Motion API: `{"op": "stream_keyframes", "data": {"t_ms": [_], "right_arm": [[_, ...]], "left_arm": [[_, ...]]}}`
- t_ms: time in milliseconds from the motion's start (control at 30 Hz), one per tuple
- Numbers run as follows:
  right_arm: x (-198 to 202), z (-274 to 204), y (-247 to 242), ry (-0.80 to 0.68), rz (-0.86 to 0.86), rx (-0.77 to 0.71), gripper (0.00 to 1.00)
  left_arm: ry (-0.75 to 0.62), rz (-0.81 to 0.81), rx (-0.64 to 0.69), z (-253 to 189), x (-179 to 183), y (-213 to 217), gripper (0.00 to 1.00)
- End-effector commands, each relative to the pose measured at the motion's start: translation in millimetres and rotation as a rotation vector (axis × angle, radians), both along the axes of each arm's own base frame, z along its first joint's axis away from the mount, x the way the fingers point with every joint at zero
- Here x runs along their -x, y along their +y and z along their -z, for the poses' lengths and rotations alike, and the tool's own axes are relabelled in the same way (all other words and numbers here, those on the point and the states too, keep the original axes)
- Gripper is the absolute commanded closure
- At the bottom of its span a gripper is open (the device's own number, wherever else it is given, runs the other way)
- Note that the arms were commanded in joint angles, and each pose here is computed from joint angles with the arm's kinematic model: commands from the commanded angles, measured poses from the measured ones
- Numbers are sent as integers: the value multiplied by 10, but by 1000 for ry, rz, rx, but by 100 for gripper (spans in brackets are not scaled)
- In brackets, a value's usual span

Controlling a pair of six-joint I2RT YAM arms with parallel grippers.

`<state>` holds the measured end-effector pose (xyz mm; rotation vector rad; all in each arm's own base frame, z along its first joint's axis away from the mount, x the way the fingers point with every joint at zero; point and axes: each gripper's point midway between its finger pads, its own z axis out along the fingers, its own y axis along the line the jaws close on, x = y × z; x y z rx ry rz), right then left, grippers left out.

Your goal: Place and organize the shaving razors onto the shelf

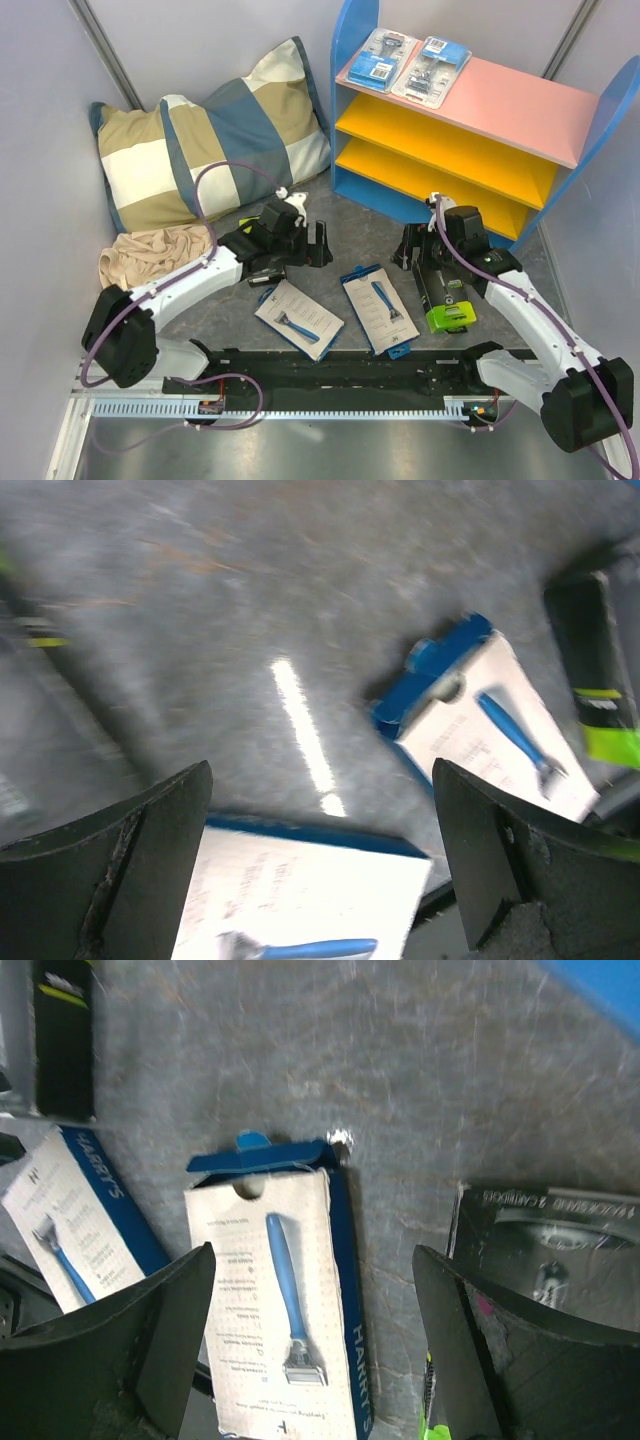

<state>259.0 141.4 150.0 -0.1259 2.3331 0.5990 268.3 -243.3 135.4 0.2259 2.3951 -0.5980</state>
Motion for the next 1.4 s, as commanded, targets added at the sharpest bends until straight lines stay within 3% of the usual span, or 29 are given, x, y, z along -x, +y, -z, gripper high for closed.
{"op": "stream_keyframes", "data": {"t_ms": [0,400,700,833,1000,1067,1100,1267,1367], "right_arm": [[72,156,86,25,-19,-46,12],[310,700,187,195,-38,-47,12],[426,876,240,239,-48,-71,13],[493,948,265,263,-51,-89,14],[574,1010,303,285,-61,-113,17],[578,1004,312,285,-65,-119,18],[580,1001,311,286,-63,-121,19],[574,966,332,279,-73,-130,19],[543,928,336,266,-68,-132,19]], "left_arm": [[51,94,149,21,118,-464,2],[283,169,268,536,492,-842,4],[386,227,327,805,713,-1113,16],[430,254,369,883,795,-1228,37],[448,221,357,1032,788,-1226,44],[449,214,361,1078,779,-1233,52],[452,218,365,1083,790,-1240,63],[446,217,378,1086,773,-1261,96],[424,225,387,1005,735,-1279,98]]}}
